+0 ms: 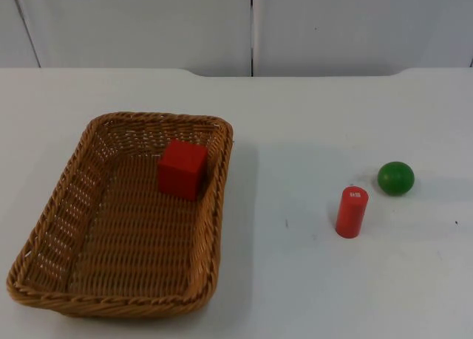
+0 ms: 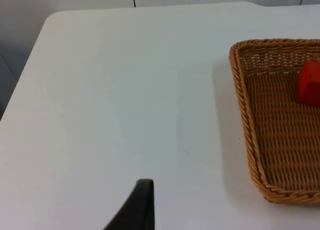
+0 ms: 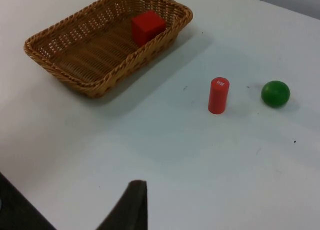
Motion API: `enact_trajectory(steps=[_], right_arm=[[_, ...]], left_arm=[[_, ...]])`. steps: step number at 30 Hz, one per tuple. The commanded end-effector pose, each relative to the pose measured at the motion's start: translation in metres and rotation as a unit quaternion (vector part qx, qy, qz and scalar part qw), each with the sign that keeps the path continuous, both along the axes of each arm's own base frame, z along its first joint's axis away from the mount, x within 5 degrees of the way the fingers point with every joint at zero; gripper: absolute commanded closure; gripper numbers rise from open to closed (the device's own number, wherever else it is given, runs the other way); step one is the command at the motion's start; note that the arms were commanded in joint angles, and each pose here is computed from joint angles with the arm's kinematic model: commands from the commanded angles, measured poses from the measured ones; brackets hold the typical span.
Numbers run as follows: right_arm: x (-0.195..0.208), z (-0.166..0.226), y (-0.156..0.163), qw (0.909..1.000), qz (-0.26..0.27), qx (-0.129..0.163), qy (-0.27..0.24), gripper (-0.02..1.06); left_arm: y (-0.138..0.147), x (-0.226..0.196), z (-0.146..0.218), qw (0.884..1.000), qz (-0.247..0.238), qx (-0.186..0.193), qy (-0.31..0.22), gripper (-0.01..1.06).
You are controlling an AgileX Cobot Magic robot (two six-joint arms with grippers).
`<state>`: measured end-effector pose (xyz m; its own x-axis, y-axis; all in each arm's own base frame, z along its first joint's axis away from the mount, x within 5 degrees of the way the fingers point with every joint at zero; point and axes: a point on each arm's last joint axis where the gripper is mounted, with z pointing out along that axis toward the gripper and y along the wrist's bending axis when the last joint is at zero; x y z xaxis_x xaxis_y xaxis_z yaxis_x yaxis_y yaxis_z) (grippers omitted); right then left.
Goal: Pick up the basket with the left hand and place the object to the left of the red cylinder into the basket with the right hand.
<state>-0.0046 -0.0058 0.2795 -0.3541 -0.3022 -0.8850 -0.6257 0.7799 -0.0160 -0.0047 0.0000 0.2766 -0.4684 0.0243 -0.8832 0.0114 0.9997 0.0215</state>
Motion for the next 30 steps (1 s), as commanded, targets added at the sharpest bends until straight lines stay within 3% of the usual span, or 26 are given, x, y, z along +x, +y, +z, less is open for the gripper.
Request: enact_trajectory(steps=[1, 24, 30], right_arm=[[-0.0003, -0.0001, 0.0002, 1.0000, -0.001, 0.003, -0.001, -0.01], [-0.0004, 0.0004, 0.0001, 1.0000, -0.001, 0.003, -0.002, -0.01], [-0.0004, 0.0004, 0.0001, 1.0000, -0.001, 0.003, -0.002, -0.01]], left_arm=[[-0.0006, -0.0003, -0.0019, 1.000, -0.002, -0.003, 0.003, 0.00], [-0.0006, -0.0003, -0.0019, 1.000, -0.002, -0.003, 0.003, 0.00], [-0.0010, -0.0002, -0.0019, 0.999, 0.033, -0.003, 0.003, 0.00]])
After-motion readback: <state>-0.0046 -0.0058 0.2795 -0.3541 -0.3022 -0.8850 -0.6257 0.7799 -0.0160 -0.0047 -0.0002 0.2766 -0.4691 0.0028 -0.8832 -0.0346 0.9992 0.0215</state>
